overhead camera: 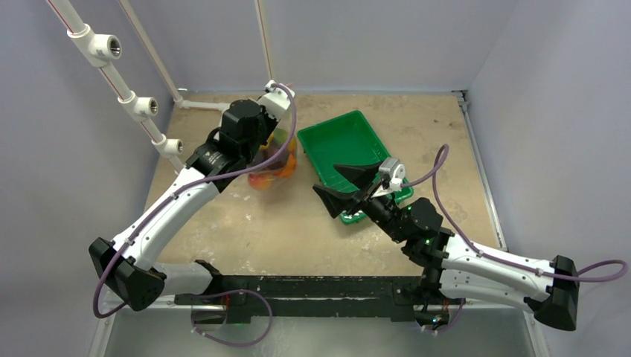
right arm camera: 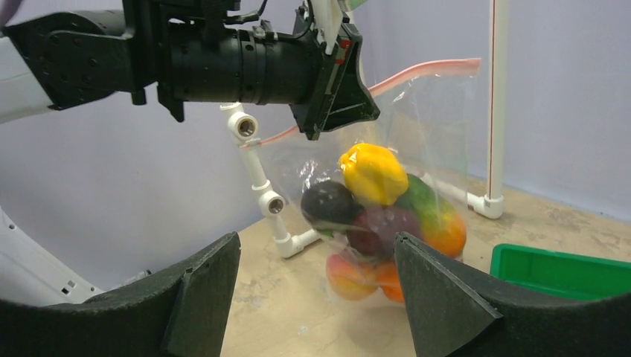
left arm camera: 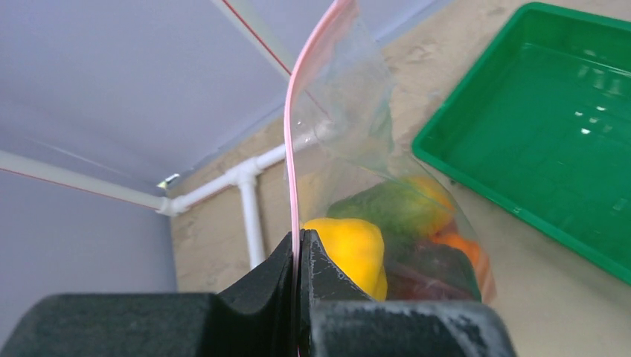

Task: Place the food in the zip-top bag and seal the zipper
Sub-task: Place the zipper food storage bag at the center of the board.

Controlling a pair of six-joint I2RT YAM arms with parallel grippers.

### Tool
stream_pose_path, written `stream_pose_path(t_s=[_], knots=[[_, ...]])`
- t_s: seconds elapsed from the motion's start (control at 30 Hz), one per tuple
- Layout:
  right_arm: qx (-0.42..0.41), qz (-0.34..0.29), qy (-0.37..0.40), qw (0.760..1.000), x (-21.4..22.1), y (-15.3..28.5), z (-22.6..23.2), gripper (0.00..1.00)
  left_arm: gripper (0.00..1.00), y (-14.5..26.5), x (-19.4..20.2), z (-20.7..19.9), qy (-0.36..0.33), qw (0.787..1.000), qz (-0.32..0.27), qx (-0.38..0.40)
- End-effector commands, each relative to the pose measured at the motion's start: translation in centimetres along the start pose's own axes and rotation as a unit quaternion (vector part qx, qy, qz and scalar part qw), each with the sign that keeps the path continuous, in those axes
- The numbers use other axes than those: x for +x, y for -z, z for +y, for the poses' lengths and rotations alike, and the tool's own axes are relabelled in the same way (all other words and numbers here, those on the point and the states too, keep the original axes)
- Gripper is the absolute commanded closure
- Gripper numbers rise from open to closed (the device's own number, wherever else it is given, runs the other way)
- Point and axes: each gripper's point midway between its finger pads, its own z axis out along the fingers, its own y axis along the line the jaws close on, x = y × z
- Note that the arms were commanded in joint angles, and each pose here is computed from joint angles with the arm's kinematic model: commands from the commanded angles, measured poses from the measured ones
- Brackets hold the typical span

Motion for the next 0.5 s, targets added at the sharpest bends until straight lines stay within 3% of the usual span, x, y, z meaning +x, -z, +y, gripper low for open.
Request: stream_pose_path(t_s=[0.0, 0.17, 0.37, 0.47], knots=[[-0.003, -0.029, 0.001, 1.000, -2.5, 0.0, 0.3, 0.21, 1.00, -0.1, -3.3, 4.4, -0.032, 0.993, -0.067, -0.093], [-0.007, -0.027, -0.007, 1.000, -2.4, 0.6, 0.4, 0.21, 1.00, -1.0, -2.1, 2.2, -0.073, 0.995, -0.062, -0.040], [0.016, -0.029, -0.029, 0.999, -2.6, 1.5, -0.5, 0.18, 1.00, -1.2, 3.6, -3.1, -0.029, 0.998, -0.008, 0.058], [0.026, -0.035, -0.039, 0.998, -2.8, 2.1, -1.0, 0.16, 1.00, -1.3, 7.4, -5.8, -0.004, 0.995, 0.048, 0.091]])
